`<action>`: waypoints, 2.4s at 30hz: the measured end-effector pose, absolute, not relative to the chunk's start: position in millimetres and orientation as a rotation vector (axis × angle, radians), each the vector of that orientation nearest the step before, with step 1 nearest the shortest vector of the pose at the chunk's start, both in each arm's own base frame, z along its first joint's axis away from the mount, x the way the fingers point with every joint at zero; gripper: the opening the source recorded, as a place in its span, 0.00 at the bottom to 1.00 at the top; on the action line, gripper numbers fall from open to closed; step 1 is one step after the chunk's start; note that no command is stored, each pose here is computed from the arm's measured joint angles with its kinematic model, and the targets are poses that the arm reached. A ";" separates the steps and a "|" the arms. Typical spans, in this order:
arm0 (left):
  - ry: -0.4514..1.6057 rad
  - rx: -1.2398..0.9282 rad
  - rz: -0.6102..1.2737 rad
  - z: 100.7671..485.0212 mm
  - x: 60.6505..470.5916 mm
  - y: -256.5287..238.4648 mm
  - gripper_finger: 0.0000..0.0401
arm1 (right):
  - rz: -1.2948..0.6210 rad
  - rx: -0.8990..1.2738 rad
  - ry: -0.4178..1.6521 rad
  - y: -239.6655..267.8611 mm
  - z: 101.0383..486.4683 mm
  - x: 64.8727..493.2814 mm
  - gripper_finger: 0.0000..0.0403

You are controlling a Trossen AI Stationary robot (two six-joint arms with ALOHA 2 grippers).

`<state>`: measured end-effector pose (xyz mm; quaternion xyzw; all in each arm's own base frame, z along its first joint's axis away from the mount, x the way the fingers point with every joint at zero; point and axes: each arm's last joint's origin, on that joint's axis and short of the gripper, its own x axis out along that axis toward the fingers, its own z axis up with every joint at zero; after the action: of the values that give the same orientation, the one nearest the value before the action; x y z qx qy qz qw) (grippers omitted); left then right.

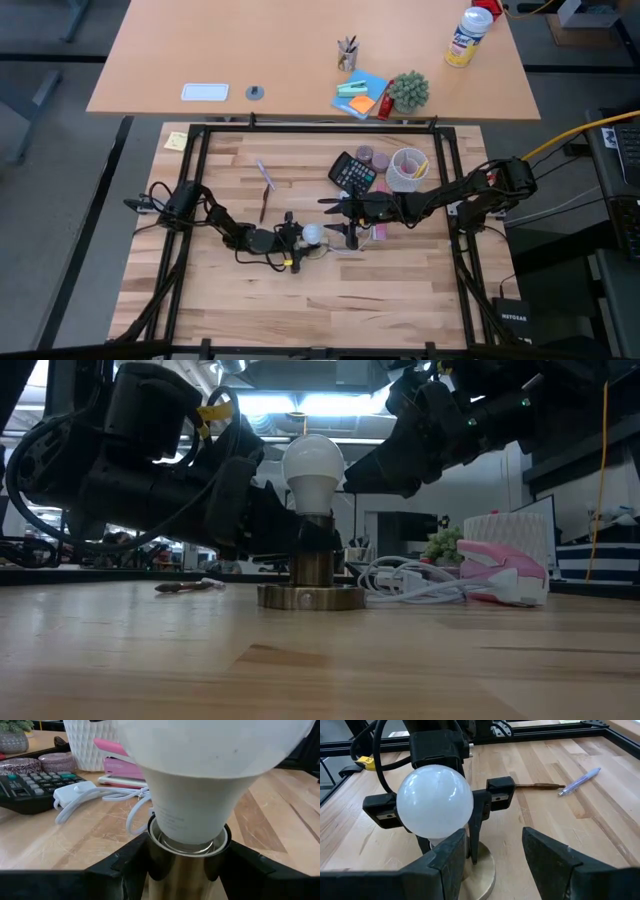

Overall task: Screw lightbulb
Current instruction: Insert the lightbulb into the gold lamp

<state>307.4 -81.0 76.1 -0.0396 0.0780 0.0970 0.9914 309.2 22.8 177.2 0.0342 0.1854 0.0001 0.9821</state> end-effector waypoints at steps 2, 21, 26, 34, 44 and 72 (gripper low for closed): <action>0.157 -0.079 0.194 76.1 307.4 -81.1 0.50 | 0.000 0.069 0.373 22.8 177.2 309.2 0.49; 0.157 -0.082 0.195 76.1 307.6 -81.2 0.50 | -0.001 0.069 0.373 22.4 177.3 309.2 0.49; 0.157 -0.084 0.195 76.0 307.6 -81.2 0.50 | -0.001 0.069 0.373 22.4 177.4 309.2 0.49; 0.158 -0.084 0.195 76.0 307.5 -81.2 0.50 | -0.001 0.069 0.373 22.4 177.4 309.2 0.49; 0.158 -0.084 0.195 76.0 307.5 -81.3 0.50 | 0.000 0.069 0.373 22.5 177.4 309.2 0.49; 0.197 -0.036 0.194 72.3 306.8 -81.1 0.50 | -0.063 0.056 0.376 20.7 176.8 308.9 0.49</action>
<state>306.8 -81.1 72.3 -0.0181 0.0982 0.0965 0.9903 308.9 20.7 176.8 0.0280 0.1868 -0.0313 0.9815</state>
